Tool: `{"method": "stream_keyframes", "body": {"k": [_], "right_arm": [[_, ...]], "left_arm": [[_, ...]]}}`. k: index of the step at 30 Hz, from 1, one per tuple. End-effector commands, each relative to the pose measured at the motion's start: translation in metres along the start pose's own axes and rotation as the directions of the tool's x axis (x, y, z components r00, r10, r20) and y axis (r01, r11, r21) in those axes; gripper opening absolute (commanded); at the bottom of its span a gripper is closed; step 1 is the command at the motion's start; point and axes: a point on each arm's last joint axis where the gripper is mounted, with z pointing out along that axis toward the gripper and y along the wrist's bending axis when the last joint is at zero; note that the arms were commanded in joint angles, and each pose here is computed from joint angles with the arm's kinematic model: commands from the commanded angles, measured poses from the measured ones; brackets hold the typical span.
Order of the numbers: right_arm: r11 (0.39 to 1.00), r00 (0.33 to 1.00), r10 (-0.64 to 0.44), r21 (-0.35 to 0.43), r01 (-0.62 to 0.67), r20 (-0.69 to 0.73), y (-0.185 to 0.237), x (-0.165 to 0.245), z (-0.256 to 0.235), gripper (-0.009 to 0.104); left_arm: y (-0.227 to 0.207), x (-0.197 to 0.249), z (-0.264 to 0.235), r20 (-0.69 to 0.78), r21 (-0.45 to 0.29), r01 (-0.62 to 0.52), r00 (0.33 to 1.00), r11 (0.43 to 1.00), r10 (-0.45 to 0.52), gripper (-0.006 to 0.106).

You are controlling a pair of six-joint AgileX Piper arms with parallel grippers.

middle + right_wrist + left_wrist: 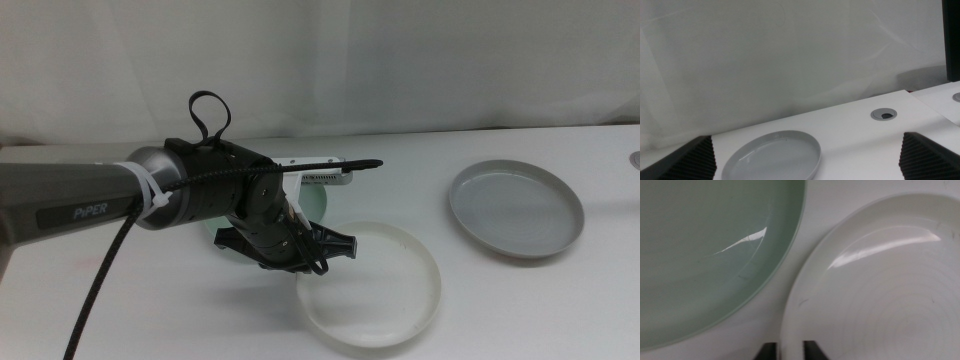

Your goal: Stack the three bowls on top of each other.

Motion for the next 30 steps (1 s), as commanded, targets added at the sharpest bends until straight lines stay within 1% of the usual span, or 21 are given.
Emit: {"method": "stream_keyframes", "body": {"k": [1, 3, 5, 6, 10, 12, 14, 16, 17, 18, 21, 25, 27, 30], "right_arm": [[1.000, 1.000, -0.013, 0.000, 0.013, -0.002, -0.002, 0.011, -0.001, 0.103], [1.000, 1.000, -0.013, 0.000, 0.013, -0.002, -0.002, 0.011, -0.001, 0.103], [1.000, 1.000, -0.013, 0.000, 0.013, -0.002, -0.002, 0.011, -0.001, 0.103], [1.000, 1.000, -0.013, 0.000, 0.013, -0.002, -0.002, 0.011, -0.001, 0.103], [1.000, 1.000, -0.013, 0.000, 0.013, -0.002, -0.002, 0.011, -0.001, 0.103], [1.000, 1.000, -0.013, 0.000, 0.013, -0.002, -0.002, 0.011, -0.001, 0.103], [1.000, 1.000, -0.013, 0.000, 0.013, -0.002, -0.002, 0.011, -0.001, 0.103], [1.000, 1.000, -0.013, 0.000, 0.013, -0.002, -0.002, 0.011, -0.001, 0.103], [1.000, 1.000, -0.013, 0.000, 0.013, -0.002, -0.002, 0.011, -0.001, 0.103], [1.000, 1.000, -0.013, 0.000, 0.013, -0.002, -0.002, 0.011, -0.001, 0.103], [1.000, 1.000, -0.013, 0.000, 0.013, -0.002, -0.002, 0.011, -0.001, 0.103], [1.000, 1.000, -0.013, 0.000, 0.013, -0.002, -0.002, 0.011, -0.001, 0.103], [1.000, 1.000, -0.013, 0.000, 0.013, -0.002, -0.002, 0.011, -0.001, 0.103], [1.000, 1.000, -0.013, 0.000, 0.013, -0.002, -0.002, 0.011, -0.001, 0.103]], "left_arm": [[-0.004, 0.001, -0.001, -0.001, 0.005, -0.011, 1.000, 1.000, 0.011, 0.033], [-0.004, 0.001, -0.001, -0.001, 0.005, -0.011, 1.000, 1.000, 0.011, 0.058], [-0.004, 0.001, -0.001, -0.001, 0.005, -0.011, 1.000, 1.000, 0.011, 0.089], [-0.004, 0.001, -0.001, -0.001, 0.005, -0.011, 1.000, 1.000, 0.011, 0.093], [-0.003, -0.001, -0.002, 0.014, -0.010, -0.038, 0.999, 0.999, 0.038, 0.093], [-0.003, -0.002, -0.009, 0.027, -0.009, -0.043, 0.999, 0.999, 0.043, 0.093], [-0.003, -0.006, -0.022, 0.055, -0.023, -0.072, 0.996, 0.997, 0.074, 0.093], [0.000, -0.016, -0.053, 0.118, -0.064, -0.119, 0.985, 0.991, 0.126, 0.093], [0.006, -0.023, -0.081, 0.172, -0.126, -0.146, 0.971, 0.981, 0.167, 0.093], [0.018, -0.028, -0.112, 0.217, -0.197, -0.137, 0.960, 0.971, 0.179, 0.093], [0.041, -0.028, -0.154, 0.288, -0.266, -0.077, 0.945, 0.961, 0.155, 0.093], [0.075, -0.017, -0.201, 0.338, -0.299, 0.051, 0.939, 0.953, 0.056, 0.093], [0.093, -0.008, -0.219, 0.342, -0.321, 0.119, 0.940, 0.939, -0.003, 0.093], [0.115, 0.003, -0.237, 0.355, -0.357, 0.194, 0.933, 0.914, -0.059, 0.093]]}}
